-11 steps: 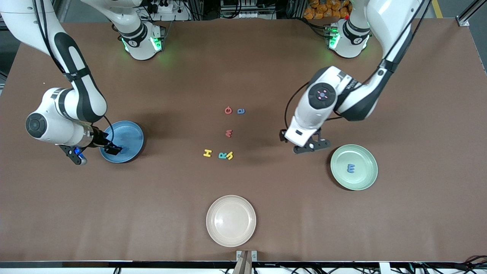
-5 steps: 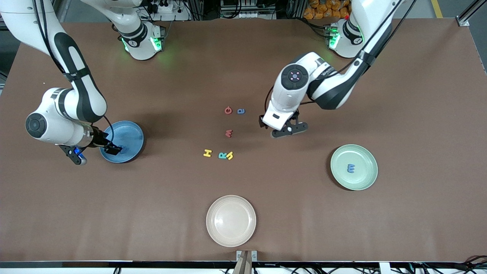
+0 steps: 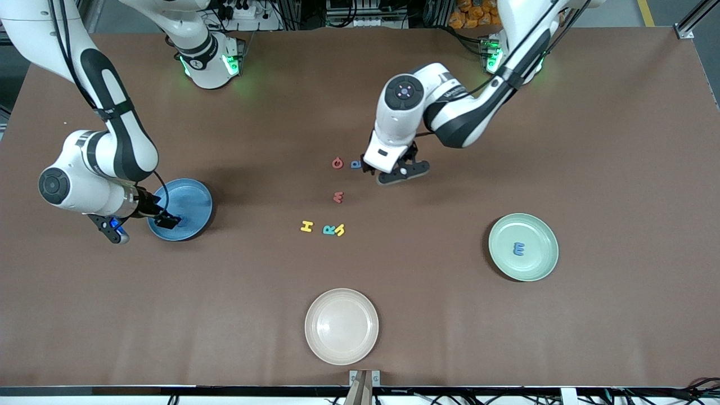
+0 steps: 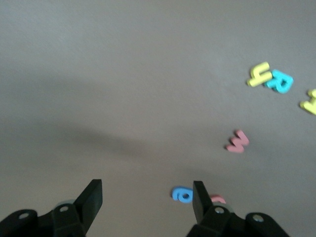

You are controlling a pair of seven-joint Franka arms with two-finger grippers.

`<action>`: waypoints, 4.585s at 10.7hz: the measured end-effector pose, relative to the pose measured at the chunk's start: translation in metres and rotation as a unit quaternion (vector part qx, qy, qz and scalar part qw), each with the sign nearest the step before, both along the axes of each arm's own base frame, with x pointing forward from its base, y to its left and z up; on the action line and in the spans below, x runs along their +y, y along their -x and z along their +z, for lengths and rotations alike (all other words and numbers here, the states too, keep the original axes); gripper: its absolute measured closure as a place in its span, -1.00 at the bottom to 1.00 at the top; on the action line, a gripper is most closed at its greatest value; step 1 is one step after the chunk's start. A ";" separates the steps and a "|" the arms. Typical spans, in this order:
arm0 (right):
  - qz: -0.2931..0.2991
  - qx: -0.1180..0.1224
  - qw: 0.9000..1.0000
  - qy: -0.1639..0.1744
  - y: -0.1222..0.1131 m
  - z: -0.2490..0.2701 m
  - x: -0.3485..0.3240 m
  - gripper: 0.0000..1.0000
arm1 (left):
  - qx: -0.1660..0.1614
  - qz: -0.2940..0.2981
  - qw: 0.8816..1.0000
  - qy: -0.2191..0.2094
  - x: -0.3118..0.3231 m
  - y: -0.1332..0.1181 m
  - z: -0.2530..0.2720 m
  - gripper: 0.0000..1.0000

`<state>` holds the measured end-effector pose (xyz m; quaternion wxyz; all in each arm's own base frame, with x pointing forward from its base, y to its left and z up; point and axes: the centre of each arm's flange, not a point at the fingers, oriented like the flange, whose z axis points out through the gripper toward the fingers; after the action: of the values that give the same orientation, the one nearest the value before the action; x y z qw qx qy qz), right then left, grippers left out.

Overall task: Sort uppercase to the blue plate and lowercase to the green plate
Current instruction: 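Move the left gripper back to the blue a among the letters, then lower the left gripper and close it on the blue a, then lift the blue a with the left gripper while the right gripper withdraws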

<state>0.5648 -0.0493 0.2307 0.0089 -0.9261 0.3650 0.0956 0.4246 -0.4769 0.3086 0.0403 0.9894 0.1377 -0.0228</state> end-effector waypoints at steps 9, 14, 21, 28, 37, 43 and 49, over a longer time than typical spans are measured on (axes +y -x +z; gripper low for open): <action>0.000 0.000 1.000 0.000 0.000 0.000 0.000 -1.00 | -0.028 -0.042 0.999 -0.001 -0.048 0.060 -0.063 -0.62; 0.000 0.001 1.000 0.000 0.000 -0.001 0.000 -1.00 | -0.046 -0.059 0.997 -0.006 -0.051 0.068 -0.095 -0.59; 0.000 0.003 1.000 0.000 0.001 -0.003 0.000 -1.00 | -0.063 -0.070 0.995 -0.012 -0.067 0.092 -0.110 -0.58; 0.000 0.003 1.000 0.000 0.001 -0.003 0.000 -1.00 | -0.070 -0.074 0.995 -0.019 -0.067 0.098 -0.130 -0.55; 0.000 0.003 1.000 0.000 0.001 -0.003 0.000 -1.00 | -0.075 -0.077 0.994 -0.023 -0.067 0.093 -0.139 -0.34; 0.000 0.003 1.000 0.000 0.001 -0.003 0.000 -1.00 | -0.077 -0.077 0.994 -0.022 -0.069 0.093 -0.137 -0.07; 0.000 0.003 1.000 0.000 0.001 -0.003 0.000 -1.00 | -0.079 -0.079 0.993 -0.031 -0.069 0.094 -0.137 0.08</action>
<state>0.5636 -0.0489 0.2277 0.0082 -0.9259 0.3647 0.0987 0.3307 -0.5455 0.1714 0.0188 0.9967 0.0562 0.0563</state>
